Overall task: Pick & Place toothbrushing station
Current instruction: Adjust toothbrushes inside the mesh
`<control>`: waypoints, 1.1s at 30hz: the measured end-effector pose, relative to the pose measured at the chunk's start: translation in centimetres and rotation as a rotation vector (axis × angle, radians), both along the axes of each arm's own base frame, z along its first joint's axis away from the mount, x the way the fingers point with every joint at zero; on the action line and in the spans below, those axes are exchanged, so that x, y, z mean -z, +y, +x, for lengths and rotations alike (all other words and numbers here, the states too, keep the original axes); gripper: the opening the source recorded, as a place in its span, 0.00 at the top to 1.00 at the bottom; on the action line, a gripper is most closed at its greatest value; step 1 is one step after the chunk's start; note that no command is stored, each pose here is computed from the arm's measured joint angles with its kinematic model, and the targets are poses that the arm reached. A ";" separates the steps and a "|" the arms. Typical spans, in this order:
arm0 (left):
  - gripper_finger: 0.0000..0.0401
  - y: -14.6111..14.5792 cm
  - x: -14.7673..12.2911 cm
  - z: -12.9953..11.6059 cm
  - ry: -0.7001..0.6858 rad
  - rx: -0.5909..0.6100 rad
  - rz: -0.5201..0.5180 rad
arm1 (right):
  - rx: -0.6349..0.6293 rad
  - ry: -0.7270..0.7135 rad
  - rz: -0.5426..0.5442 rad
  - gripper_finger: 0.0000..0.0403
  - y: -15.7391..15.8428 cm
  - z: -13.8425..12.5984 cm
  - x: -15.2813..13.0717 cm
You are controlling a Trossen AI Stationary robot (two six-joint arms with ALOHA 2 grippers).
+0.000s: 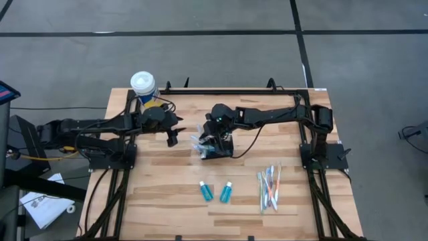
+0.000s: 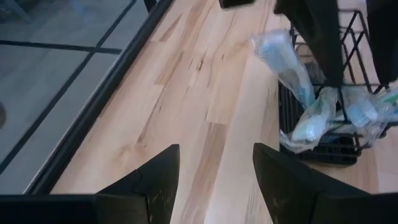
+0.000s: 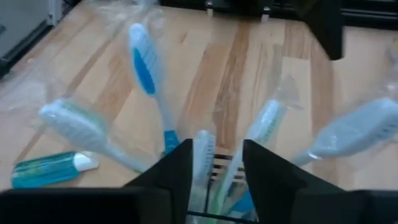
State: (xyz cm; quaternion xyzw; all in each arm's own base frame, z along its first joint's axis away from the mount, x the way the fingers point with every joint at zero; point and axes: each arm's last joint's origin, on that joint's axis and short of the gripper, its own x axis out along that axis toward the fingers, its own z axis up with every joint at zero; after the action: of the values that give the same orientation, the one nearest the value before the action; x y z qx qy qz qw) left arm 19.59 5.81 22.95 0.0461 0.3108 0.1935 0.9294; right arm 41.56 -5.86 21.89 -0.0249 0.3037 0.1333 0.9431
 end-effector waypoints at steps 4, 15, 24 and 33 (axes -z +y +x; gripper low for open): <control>0.51 0.5 1.1 0.6 0.026 0.036 -0.100 | 0.004 -0.001 -0.008 0.60 0.0 0.1 -0.1; 0.51 0.7 1.7 1.6 0.002 0.161 -0.188 | -0.011 0.003 -0.013 0.56 0.5 0.2 -0.3; 0.51 0.4 0.8 1.3 -0.060 0.205 -0.191 | -0.019 -0.003 -0.027 0.56 0.5 0.2 -0.4; 0.52 0.2 0.6 1.4 -0.091 0.298 -0.224 | -0.023 -0.005 -0.032 0.55 0.5 0.2 -0.4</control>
State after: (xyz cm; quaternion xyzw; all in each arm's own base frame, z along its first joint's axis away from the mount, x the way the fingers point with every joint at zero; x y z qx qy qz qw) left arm 21.03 5.99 22.34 -0.0207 0.2779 0.0200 0.9602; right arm 41.75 -5.35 22.26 -0.0438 0.3031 0.1392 0.9417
